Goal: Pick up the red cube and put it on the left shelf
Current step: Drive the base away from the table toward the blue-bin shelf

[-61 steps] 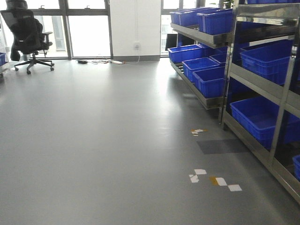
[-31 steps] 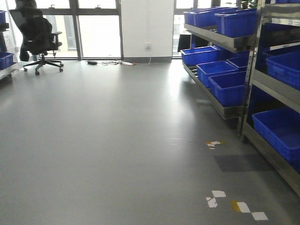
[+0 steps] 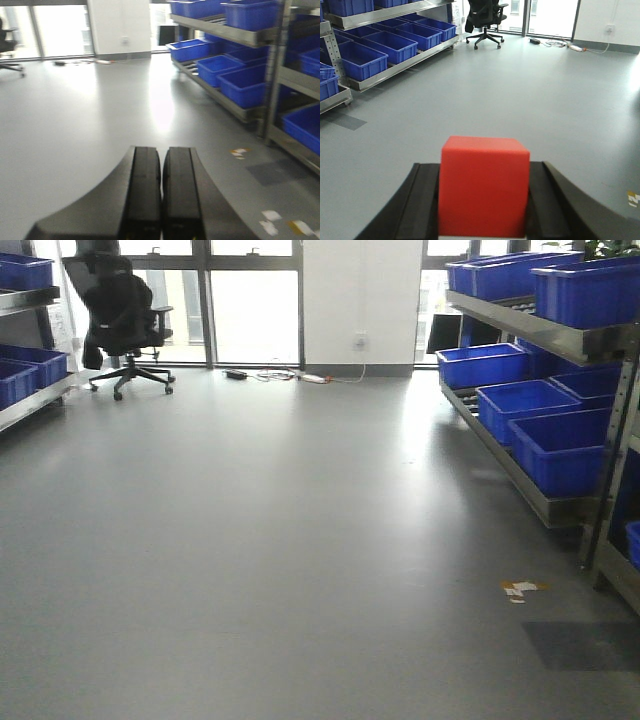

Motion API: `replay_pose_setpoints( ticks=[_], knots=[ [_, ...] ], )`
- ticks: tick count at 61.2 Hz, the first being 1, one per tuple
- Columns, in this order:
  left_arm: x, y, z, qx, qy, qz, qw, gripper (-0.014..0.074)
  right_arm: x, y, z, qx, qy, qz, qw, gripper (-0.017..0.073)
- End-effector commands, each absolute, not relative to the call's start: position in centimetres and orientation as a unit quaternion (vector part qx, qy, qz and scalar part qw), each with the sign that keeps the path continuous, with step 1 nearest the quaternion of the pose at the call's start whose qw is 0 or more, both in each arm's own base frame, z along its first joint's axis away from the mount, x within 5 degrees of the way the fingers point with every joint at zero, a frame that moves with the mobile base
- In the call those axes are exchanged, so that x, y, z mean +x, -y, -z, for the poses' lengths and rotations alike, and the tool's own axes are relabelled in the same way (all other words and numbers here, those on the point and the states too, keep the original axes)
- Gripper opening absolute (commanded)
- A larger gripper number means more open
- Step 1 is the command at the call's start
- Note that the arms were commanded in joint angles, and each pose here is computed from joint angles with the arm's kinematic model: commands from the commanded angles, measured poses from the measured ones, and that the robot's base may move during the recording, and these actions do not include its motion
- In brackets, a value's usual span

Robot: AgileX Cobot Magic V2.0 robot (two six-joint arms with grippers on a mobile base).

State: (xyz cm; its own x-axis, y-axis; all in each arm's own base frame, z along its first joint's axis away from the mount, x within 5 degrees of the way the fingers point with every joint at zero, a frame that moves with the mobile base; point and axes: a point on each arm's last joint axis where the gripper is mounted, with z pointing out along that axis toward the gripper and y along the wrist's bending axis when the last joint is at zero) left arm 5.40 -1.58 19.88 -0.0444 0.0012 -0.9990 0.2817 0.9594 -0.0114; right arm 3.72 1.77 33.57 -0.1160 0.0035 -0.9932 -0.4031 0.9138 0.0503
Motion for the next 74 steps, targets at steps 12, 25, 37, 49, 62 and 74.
replay_pose_setpoints(
  ticks=[12,25,37,49,62,74],
  knots=[
    [5.56,0.61,-20.0,0.031,-0.692,0.046,0.72,0.0101,3.72,-1.71,-35.14,-0.13,-0.695,-0.159,0.689,0.0109],
    [5.58,0.28,-20.0,0.011,-0.693,0.025,0.721,0.0101,3.72,-1.71,-35.15,-0.13,-0.695,-0.159,0.689,0.0109],
    [5.58,0.28,-20.0,0.011,-0.693,0.025,0.721,0.0101,3.72,-1.71,-35.15,-0.13,-0.695,-0.159,0.689,0.0109],
    [5.58,0.28,-20.0,0.011,-0.693,0.025,0.721,0.0101,3.72,-1.71,-35.15,-0.13,-0.695,-0.159,0.689,0.0109],
    [5.6,0.28,-19.99,0.011,-0.693,0.025,0.72,0.0101,3.72,-1.71,-35.15,-0.13,-0.695,-0.159,0.689,0.0109],
    [5.6,0.28,-19.99,0.011,-0.693,0.025,0.72,0.0101,3.72,-1.71,-35.15,-0.13,-0.695,-0.159,0.689,0.0109]
  ],
)
